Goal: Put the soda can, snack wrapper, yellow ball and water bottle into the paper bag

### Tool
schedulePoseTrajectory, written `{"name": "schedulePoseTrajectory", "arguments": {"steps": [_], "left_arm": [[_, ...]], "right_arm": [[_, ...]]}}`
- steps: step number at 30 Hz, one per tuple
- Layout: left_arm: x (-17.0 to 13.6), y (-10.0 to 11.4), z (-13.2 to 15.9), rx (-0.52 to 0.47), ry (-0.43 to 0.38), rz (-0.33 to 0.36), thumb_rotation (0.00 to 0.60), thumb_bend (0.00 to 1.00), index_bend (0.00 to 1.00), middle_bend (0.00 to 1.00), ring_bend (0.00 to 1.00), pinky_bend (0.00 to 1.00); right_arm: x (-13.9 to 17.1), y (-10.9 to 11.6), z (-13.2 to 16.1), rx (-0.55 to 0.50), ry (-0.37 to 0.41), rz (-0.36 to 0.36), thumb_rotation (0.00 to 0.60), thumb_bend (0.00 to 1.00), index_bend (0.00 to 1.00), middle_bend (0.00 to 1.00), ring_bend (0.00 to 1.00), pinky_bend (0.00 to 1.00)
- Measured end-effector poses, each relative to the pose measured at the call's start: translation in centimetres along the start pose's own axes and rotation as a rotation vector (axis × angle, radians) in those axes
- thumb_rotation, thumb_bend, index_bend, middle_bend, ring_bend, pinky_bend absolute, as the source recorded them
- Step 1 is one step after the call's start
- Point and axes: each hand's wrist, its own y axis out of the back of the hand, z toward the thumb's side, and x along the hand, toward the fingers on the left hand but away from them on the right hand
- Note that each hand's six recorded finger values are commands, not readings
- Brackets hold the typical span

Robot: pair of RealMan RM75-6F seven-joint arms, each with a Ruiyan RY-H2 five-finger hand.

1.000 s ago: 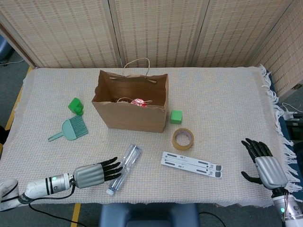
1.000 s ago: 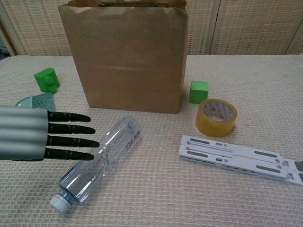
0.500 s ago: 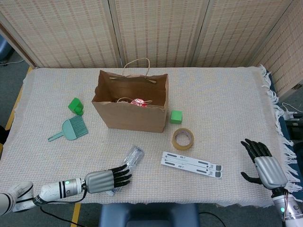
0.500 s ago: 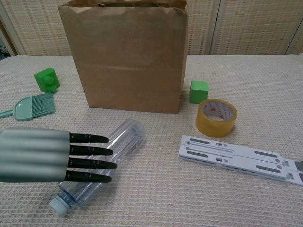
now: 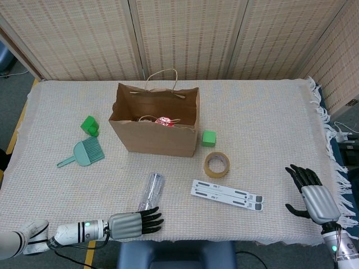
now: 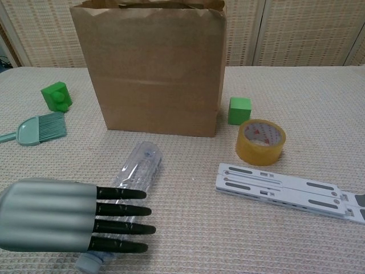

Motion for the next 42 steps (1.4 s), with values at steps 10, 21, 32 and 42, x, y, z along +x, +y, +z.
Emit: {"name": "schedulePoseTrajectory", "arguments": {"steps": [10,21,32,42], "left_arm": [[2.1,-0.8,-1.7,0.024,0.04,-0.031,0.6,0.37,0.0,0.0,0.0,0.07],[3.3,-1.4,-1.7,0.04,0.048,-0.058,0.6,0.56,0.22,0.16,0.13,0.33],[1.1,-2.0,-1.9,0.042,0.069,-0.073,0.6,0.64,0.63,0.65,0.61,0.75],[-4.5,-1.4,-8.1,0.085,0.277,-0.11,0.6,0.64,0.64,0.65,0.62,0.75]], "right_arm": [[0.0,0.0,0.0,-0.002,0.003,0.002,0.6,0.13,0.0,0.0,0.0,0.0],[0.0,0.1,0.1,-0.007,0.004,0.001,0.6,0.13,0.0,0.0,0.0,0.0],[0.0,0.1,0.0,-0.011,0.004,-0.002,0.6,0.13,0.0,0.0,0.0,0.0],[0.1,0.1,0.1,-0.011,0.005,-0.006,0.6,0.13,0.0,0.0,0.0,0.0]]}}
